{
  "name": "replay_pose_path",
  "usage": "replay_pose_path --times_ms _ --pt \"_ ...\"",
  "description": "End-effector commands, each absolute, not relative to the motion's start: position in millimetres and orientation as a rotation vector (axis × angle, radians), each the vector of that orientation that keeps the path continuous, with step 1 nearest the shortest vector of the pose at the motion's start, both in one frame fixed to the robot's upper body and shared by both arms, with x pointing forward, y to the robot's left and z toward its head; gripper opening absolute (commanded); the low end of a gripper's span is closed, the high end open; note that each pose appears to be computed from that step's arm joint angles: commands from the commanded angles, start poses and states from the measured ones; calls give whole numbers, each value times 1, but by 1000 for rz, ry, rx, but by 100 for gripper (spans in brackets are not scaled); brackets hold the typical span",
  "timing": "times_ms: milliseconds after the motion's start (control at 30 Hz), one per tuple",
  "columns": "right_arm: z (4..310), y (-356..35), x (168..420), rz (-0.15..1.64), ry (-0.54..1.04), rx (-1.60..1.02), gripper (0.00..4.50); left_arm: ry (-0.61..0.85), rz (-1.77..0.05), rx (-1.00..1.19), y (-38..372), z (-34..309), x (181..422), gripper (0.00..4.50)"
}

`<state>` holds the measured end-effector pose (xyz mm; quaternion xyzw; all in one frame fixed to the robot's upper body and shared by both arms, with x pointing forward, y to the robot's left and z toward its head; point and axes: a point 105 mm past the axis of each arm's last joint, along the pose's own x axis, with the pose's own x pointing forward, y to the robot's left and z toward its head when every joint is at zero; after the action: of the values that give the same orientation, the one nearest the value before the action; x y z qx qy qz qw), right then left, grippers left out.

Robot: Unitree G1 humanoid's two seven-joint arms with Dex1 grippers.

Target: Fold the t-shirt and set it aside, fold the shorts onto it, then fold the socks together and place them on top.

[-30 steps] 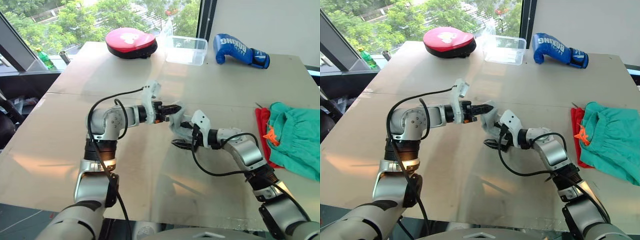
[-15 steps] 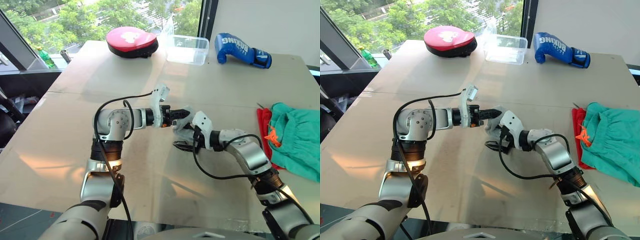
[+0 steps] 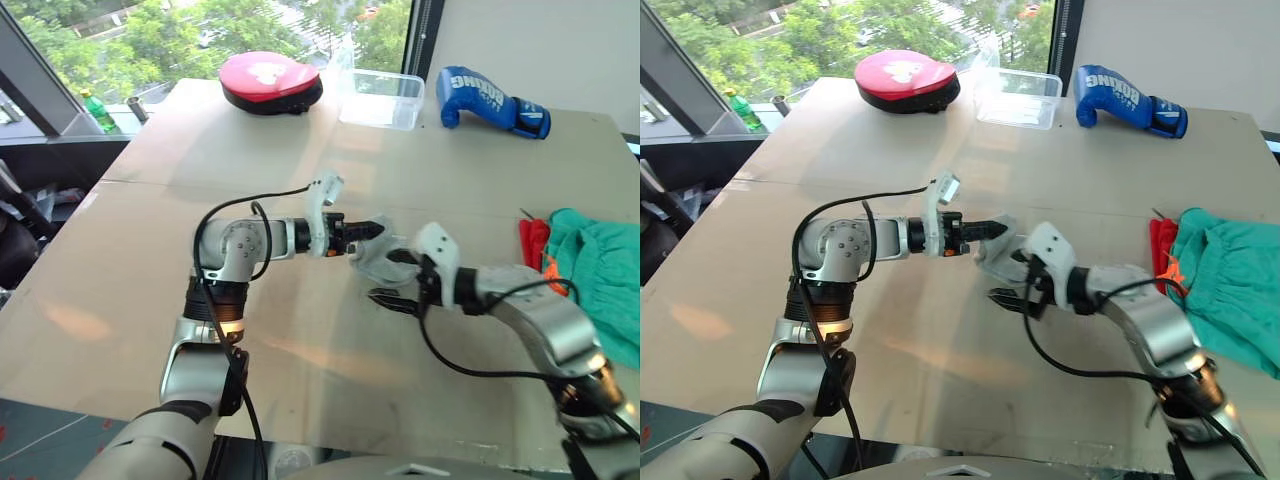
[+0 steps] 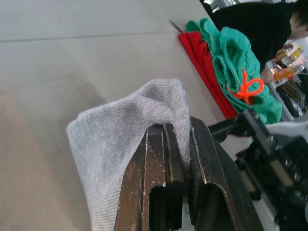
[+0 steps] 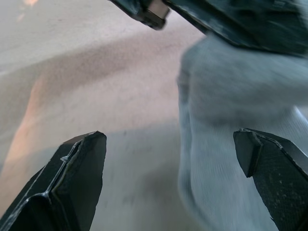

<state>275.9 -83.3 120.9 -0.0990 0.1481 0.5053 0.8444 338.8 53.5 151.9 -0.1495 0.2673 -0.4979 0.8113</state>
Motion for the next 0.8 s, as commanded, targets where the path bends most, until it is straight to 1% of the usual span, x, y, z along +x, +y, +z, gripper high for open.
replay_pose_path --times_ms 33,133,233,300,333,433,500,533,567,667,800 --pt "146 -105 273 1009 250 -205 450 543 -1143 -264 39 152 331 1" --pt "154 -115 277 965 233 -197 450 576 -1161 -251 32 140 328 1" --pt "159 -114 279 957 213 -190 450 593 -1180 -230 28 131 327 1" --pt "162 -108 280 969 195 -169 450 592 -1190 -214 27 127 327 87" --pt "163 -104 280 976 188 -159 450 590 -1193 -209 28 126 328 113" --pt "166 -97 282 980 161 -121 450 584 -1194 -200 28 123 330 264" --pt "168 -94 289 952 136 -78 450 578 -1195 -180 29 122 331 367" --pt "169 -94 293 924 130 -56 450 575 -1198 -173 29 121 331 396" --pt "168 -95 299 892 128 -37 450 575 -1205 -173 29 121 330 449" --pt "162 -93 305 854 156 45 450 571 -1230 -159 29 120 326 449" --pt "162 -94 323 750 147 161 450 556 -1271 -138 27 120 320 449"
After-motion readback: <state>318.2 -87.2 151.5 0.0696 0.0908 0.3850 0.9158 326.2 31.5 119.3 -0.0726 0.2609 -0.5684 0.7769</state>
